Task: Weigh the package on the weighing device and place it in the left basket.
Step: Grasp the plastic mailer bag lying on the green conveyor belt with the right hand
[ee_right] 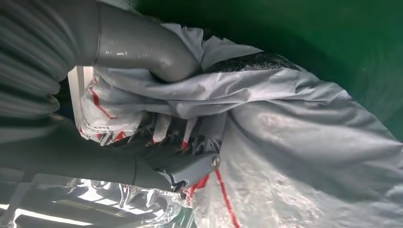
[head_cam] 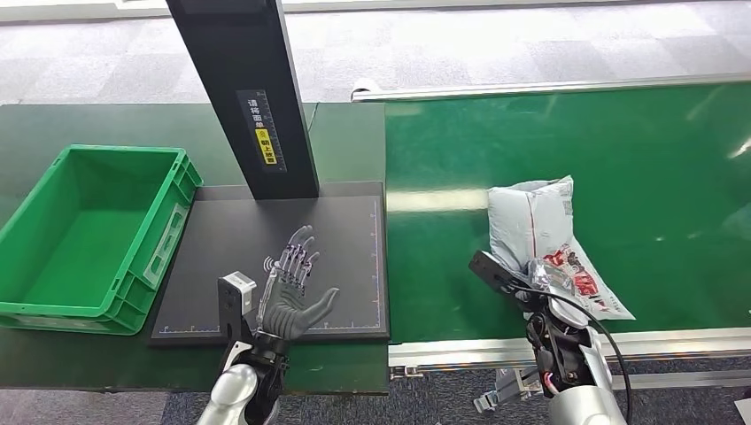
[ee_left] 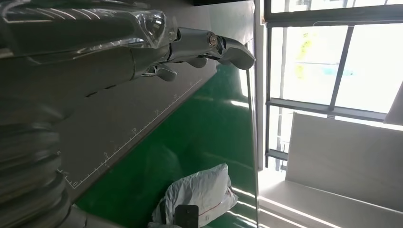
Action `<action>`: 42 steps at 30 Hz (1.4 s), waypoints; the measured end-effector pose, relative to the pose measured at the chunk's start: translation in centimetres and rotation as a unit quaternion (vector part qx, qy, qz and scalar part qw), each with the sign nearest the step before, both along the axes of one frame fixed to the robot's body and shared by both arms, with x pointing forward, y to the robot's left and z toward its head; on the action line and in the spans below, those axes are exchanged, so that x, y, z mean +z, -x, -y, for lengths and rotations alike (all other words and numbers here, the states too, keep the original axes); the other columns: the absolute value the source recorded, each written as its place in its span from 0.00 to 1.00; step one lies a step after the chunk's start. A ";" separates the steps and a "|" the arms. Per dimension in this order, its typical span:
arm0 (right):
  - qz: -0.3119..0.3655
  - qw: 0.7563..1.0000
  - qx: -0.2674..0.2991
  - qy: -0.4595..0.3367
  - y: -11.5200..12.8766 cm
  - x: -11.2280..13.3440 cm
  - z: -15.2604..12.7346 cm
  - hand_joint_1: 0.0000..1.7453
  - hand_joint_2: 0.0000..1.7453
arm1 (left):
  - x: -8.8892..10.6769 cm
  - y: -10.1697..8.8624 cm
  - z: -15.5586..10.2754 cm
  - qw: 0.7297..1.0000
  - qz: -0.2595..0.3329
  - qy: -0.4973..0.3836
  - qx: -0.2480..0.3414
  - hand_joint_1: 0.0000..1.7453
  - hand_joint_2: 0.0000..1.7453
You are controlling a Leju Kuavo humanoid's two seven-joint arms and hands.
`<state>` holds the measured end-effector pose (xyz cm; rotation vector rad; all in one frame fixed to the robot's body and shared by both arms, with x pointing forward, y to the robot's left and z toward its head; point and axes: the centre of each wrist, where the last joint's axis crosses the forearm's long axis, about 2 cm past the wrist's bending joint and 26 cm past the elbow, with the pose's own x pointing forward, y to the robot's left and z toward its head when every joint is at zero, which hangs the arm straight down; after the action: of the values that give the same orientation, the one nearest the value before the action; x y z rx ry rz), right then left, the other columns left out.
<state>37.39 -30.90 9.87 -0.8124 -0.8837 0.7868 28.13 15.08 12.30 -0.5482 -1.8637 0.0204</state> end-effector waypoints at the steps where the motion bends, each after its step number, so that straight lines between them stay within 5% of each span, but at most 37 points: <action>1: 0.001 1.000 0.001 0.000 0.0 0.0 0.0 1.00 1.00 | 0.0 0.0 0.0 1.000 0.000 0.000 0.000 0.00 1.00; 10: 0.043 0.999 0.019 -0.021 0.4 0.3 -1.0 1.00 1.00 | -0.3 0.3 -0.2 1.000 -0.001 0.002 0.001 0.00 1.00; 15: 0.172 0.982 0.021 -0.071 0.2 2.3 -1.9 1.00 1.00 | -0.6 0.6 -0.8 1.000 0.009 0.004 0.018 0.00 1.00; 23: 0.368 0.922 0.040 -0.116 0.9 5.8 -3.4 1.00 1.00 | -0.4 0.9 -1.5 0.997 0.034 -0.003 0.063 0.00 1.00; 35: 0.469 0.849 0.238 -0.053 1.9 8.2 -9.7 1.00 1.00 | 0.7 0.5 -3.4 0.980 0.072 -0.007 0.188 0.00 1.00; 42: 0.470 0.832 0.288 -0.063 1.9 8.4 -11.9 1.00 1.00 | 0.8 0.6 -4.3 0.972 0.078 0.000 0.222 0.00 1.00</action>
<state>35.49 -18.96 18.27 -0.8149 -2.1194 0.8174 27.52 19.41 13.12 -0.1253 -2.1081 0.2796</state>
